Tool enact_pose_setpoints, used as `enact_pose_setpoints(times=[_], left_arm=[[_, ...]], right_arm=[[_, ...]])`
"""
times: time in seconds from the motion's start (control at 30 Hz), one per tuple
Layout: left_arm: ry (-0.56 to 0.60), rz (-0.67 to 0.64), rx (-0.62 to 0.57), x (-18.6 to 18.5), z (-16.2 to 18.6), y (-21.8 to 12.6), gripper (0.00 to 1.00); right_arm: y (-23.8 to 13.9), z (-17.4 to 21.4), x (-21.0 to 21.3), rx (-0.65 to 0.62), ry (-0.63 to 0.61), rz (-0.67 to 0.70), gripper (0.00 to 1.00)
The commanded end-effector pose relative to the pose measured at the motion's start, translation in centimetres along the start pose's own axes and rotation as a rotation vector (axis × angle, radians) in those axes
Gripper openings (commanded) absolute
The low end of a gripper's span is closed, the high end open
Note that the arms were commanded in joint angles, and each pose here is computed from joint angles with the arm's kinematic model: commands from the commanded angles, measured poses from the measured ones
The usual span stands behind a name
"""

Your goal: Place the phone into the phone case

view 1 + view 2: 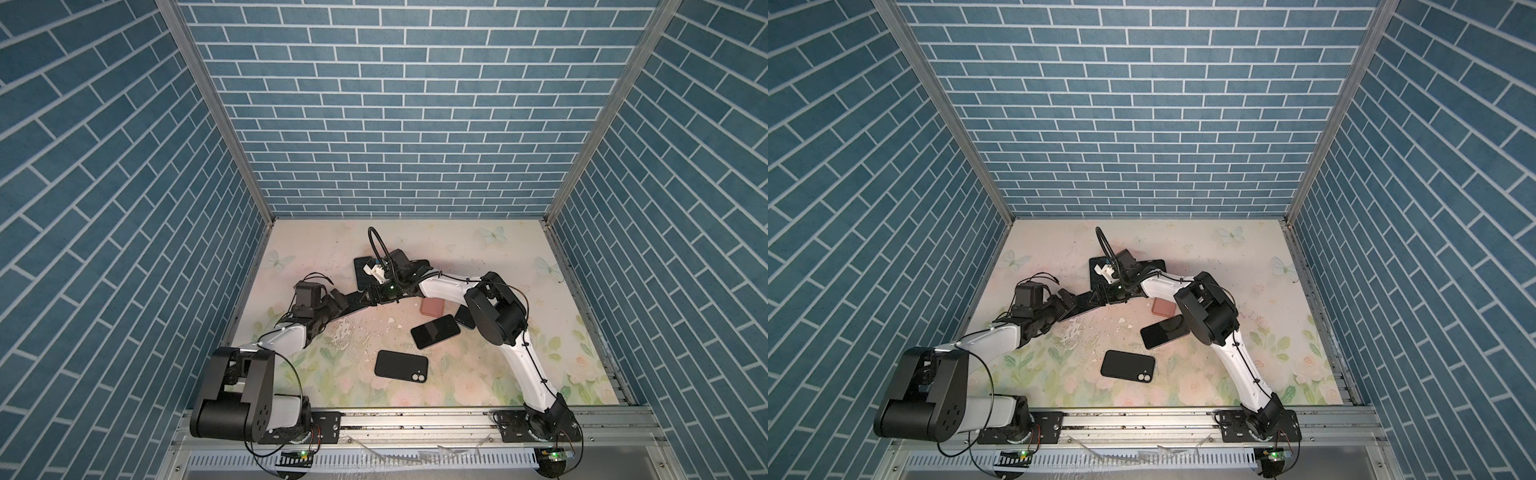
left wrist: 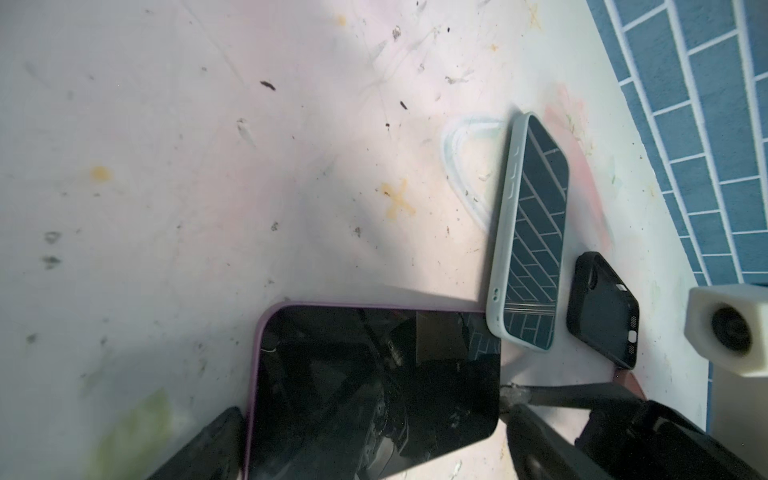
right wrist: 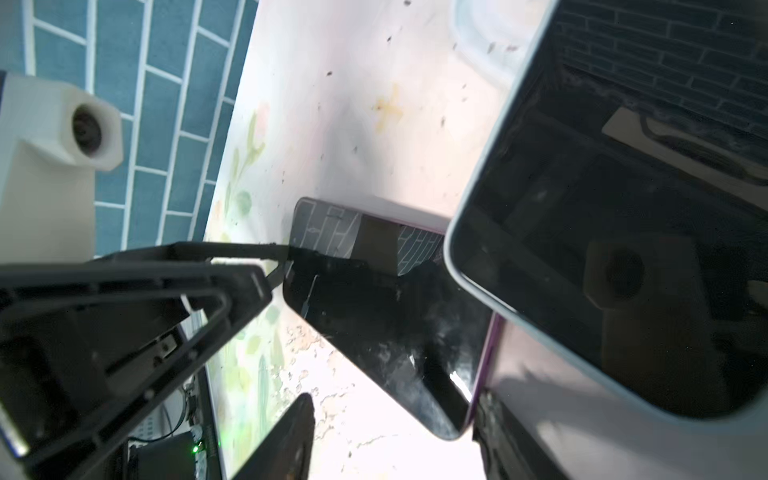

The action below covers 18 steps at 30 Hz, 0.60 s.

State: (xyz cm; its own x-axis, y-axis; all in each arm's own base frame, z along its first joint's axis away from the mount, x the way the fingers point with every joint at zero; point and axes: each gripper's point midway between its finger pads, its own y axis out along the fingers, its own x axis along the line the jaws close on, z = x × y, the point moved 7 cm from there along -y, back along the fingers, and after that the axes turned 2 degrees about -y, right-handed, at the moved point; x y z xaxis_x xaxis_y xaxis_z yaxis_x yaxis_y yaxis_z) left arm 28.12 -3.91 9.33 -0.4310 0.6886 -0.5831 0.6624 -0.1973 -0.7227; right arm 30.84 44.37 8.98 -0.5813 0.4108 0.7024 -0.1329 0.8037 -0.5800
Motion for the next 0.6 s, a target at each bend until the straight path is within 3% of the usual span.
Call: enact_pose_setpoints(times=[0.0, 0.57], left_arm=[[-0.048, -0.085, 0.113, 2.5, 2.6, 0.2, 1.0], [-0.053, -0.03, 0.077, 2.0, 2.7, -2.2, 0.98]], right_arm=[[1.1, 1.7, 2.4, 0.108, -0.023, -0.143, 0.61], [-0.3, 2.2, 3.7, 0.121, -0.039, -0.137, 0.59]])
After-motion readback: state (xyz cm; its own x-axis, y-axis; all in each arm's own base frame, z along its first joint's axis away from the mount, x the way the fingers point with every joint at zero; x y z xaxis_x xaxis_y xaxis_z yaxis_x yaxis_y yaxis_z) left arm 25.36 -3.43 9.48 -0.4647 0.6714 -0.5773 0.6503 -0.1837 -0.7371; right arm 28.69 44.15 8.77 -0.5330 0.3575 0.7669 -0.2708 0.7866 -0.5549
